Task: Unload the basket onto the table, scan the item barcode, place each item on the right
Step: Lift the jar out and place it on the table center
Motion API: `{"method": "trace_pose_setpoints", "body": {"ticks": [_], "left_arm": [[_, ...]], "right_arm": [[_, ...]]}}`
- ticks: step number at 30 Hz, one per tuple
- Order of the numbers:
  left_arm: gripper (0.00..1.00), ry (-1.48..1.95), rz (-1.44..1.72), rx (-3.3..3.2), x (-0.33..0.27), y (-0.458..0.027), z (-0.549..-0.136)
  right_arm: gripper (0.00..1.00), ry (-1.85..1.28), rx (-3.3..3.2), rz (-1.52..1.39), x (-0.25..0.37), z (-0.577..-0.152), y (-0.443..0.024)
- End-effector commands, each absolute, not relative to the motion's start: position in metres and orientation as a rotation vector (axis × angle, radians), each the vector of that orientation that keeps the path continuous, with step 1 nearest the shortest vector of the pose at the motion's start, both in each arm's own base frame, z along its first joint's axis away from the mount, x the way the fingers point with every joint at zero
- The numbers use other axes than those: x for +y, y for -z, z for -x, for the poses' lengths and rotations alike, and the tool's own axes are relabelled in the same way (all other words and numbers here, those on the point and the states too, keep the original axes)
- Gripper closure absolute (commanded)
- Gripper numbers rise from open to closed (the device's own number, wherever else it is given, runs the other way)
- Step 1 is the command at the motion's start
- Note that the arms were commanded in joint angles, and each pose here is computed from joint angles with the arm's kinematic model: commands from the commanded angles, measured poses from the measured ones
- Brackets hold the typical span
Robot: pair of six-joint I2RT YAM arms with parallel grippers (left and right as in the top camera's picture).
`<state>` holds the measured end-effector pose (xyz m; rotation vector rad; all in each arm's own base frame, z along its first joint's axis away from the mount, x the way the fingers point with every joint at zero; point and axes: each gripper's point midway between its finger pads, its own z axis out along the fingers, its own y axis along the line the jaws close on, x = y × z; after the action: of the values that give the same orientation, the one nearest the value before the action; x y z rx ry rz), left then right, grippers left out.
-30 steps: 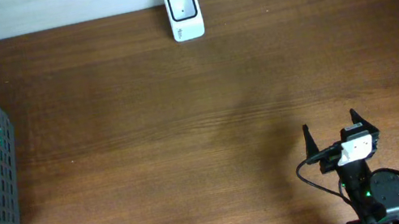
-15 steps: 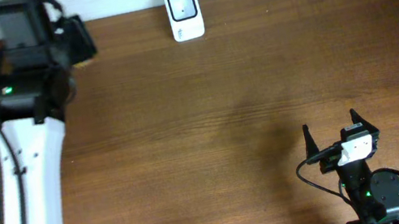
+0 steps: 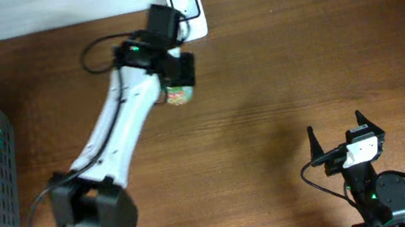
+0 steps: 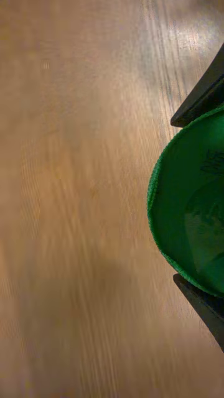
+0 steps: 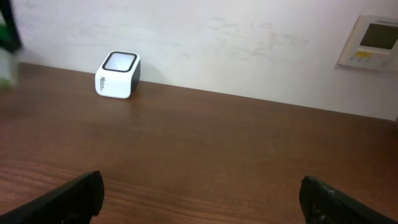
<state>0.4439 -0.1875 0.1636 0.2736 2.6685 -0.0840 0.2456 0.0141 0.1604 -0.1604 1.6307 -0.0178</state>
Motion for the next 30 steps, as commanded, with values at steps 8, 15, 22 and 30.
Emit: {"method": "trace_pose_setpoints", "body": {"ticks": [8, 15, 22, 30], "left_arm": [[0.35, 0.297, -0.535, 2.619, -0.311, -0.092, -0.442], [0.34, 0.392, -0.689, 2.529, -0.382, -0.078, -0.417], [0.20, 0.379, -0.770, 2.571, -0.399, -0.050, -0.393], [0.01, 0.372, -0.733, 2.573, -0.388, -0.088, -0.404]], "right_arm": [[0.02, 0.013, 1.634, 0.164, 0.015, -0.246, -0.157], [0.02, 0.014, 1.633, 0.164, 0.015, -0.246, -0.158], [0.02, 0.013, 1.634, 0.164, 0.015, -0.246, -0.157], [0.02, 0.013, 1.634, 0.164, 0.015, -0.246, -0.157]]}}
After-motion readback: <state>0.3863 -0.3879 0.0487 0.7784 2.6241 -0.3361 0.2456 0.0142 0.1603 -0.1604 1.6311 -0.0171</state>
